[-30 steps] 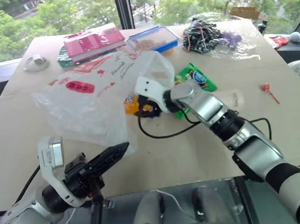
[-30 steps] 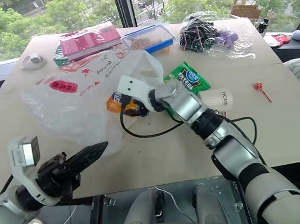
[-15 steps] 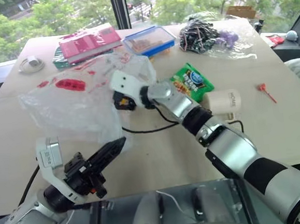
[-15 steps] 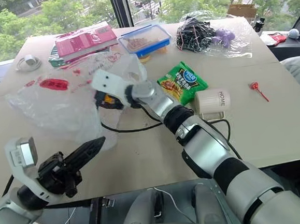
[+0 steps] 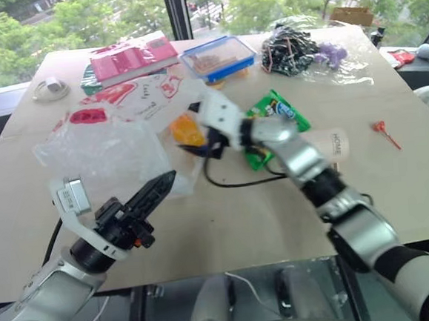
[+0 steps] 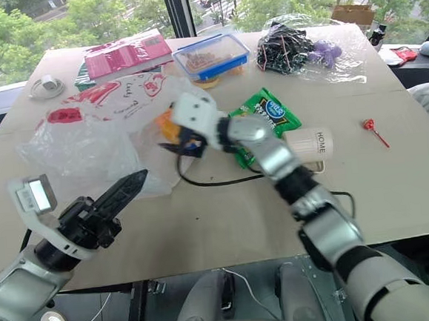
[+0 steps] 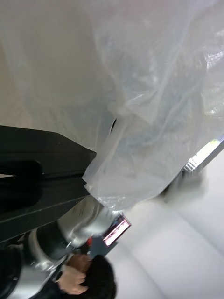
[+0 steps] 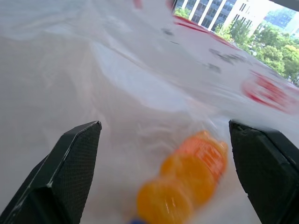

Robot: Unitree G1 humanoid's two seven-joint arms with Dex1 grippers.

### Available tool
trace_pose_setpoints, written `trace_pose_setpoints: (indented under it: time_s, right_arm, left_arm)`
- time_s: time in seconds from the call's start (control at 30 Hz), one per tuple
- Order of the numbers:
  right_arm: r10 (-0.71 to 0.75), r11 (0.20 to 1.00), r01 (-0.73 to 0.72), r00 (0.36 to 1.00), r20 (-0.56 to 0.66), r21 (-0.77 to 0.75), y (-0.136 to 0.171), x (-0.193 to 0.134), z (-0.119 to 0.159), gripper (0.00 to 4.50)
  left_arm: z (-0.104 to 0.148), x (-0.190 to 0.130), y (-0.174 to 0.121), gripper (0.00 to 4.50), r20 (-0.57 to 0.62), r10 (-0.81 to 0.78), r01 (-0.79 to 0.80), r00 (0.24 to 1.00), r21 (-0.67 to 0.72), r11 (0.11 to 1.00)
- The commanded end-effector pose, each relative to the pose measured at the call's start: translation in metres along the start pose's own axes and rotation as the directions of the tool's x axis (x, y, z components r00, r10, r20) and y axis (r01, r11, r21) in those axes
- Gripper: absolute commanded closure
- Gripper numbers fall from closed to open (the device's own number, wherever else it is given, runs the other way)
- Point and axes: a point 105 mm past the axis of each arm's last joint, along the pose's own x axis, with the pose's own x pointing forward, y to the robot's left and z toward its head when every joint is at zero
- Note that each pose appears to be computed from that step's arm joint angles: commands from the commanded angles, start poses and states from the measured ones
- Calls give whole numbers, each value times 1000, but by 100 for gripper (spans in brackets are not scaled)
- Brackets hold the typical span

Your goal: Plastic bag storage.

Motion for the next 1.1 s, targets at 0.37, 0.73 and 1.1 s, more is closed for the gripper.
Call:
trace_pose_setpoints:
  time_s: [0.37,0.73,1.1]
  right_arm:
    - [-310,916,366,905,-291,162,-2,-139,5,9]
    - [-425,596,716,665,-614,364,35,-231,-36,9]
    - [-416,379,845,519,-746,377,24,-244,-111,9]
  left_arm:
    - [3,14,4,450,-12,-84,84,996,15,996]
    - [2,19,15,450,-22,-102,103,995,38,994]
    - [5,21,17,450,-37,-118,121,992,72,990]
